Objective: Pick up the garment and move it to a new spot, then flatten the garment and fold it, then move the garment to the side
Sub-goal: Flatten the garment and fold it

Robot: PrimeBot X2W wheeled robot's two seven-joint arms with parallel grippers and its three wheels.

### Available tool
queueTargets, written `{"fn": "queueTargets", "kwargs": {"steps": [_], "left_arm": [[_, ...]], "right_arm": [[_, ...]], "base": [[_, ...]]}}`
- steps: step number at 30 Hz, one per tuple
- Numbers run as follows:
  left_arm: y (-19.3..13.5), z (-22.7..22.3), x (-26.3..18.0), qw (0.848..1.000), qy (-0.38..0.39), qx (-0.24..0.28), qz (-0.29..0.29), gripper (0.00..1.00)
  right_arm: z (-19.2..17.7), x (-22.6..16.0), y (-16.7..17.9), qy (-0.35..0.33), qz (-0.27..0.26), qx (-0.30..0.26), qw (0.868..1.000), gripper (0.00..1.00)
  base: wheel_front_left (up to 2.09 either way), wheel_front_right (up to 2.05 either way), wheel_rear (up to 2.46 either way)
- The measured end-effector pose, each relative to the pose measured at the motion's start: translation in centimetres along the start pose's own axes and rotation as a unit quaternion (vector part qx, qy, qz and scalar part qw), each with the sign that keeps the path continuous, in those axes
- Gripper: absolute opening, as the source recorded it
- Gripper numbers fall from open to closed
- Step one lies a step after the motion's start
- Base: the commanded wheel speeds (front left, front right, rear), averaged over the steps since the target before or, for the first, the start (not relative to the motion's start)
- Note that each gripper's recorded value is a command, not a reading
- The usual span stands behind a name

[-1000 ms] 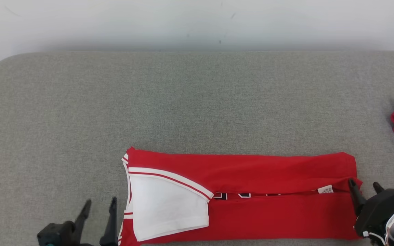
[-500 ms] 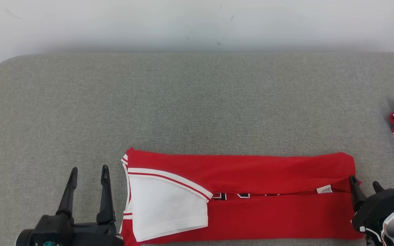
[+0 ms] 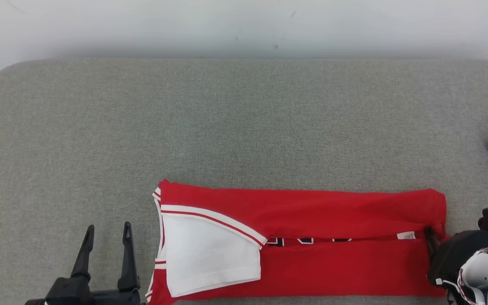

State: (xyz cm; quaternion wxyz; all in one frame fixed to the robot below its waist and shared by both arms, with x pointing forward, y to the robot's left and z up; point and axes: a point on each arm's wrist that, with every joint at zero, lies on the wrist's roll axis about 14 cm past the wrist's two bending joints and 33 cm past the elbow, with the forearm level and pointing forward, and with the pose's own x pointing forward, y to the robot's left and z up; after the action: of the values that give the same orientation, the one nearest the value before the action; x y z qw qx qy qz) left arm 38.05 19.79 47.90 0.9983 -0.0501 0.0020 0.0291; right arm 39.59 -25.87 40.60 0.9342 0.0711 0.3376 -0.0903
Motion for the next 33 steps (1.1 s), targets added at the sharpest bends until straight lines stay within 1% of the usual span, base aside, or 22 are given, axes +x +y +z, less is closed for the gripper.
{"fn": "queueTargets", "kwargs": {"steps": [5,10,11,12,13,15,20,24,25,26,33], "left_arm": [[-0.2,-1.5,-0.3,1.000,0.023,0.013,-0.013,1.00],[-0.3,-2.6,-0.5,0.999,0.040,0.025,-0.020,1.00],[-0.2,-2.7,-0.5,0.999,0.042,0.026,-0.021,1.00],[-0.3,-2.7,-0.5,0.998,0.043,0.025,-0.023,1.00],[-0.3,-2.7,-0.5,0.999,0.042,0.025,-0.023,1.00],[-0.1,-2.5,-0.4,0.999,0.040,0.025,-0.020,1.00],[0.2,-2.4,-0.4,0.999,0.038,0.026,-0.016,1.00],[0.4,-2.3,-0.4,0.999,0.037,0.026,-0.013,1.00],[0.5,-2.3,-0.4,0.999,0.036,0.026,-0.012,1.00],[0.6,-2.2,-0.3,0.999,0.036,0.026,-0.011,1.00],[0.5,-2.4,-0.1,0.999,0.037,0.024,-0.013,1.00]], "right_arm": [[-1.0,0.5,-0.2,0.025,-0.008,-0.008,1.000,1.00],[-1.7,0.9,0.7,0.048,0.006,-0.007,0.999,1.00],[-1.8,0.9,0.9,0.053,0.010,-0.007,0.999,0.86],[-1.8,0.9,1.1,0.055,0.013,-0.006,0.998,0.50],[-1.8,0.9,1.2,0.055,0.015,-0.004,0.998,0.17],[-1.9,0.9,1.5,0.056,0.020,-0.004,0.998,0.00],[-1.4,0.7,1.7,0.043,0.025,0.001,0.999,0.00],[0.0,0.4,0.5,0.013,0.010,0.022,1.000,0.00],[0.5,0.2,0.0,0.001,0.004,0.026,1.000,0.00],[1.3,-0.2,-1.4,-0.017,-0.014,0.034,0.999,0.00],[3.4,-2.7,-7.1,-0.068,-0.093,0.054,0.992,0.00]], "base": [[0.00,0.00,0.00],[0.00,0.00,0.00],[0.00,0.00,0.00],[0.00,0.00,0.00],[0.00,0.00,0.00],[0.00,0.00,0.00],[0.00,0.00,0.00],[0.00,0.00,0.00],[0.00,0.00,0.00],[0.00,0.00,0.00],[0.00,0.00,0.00]]}}
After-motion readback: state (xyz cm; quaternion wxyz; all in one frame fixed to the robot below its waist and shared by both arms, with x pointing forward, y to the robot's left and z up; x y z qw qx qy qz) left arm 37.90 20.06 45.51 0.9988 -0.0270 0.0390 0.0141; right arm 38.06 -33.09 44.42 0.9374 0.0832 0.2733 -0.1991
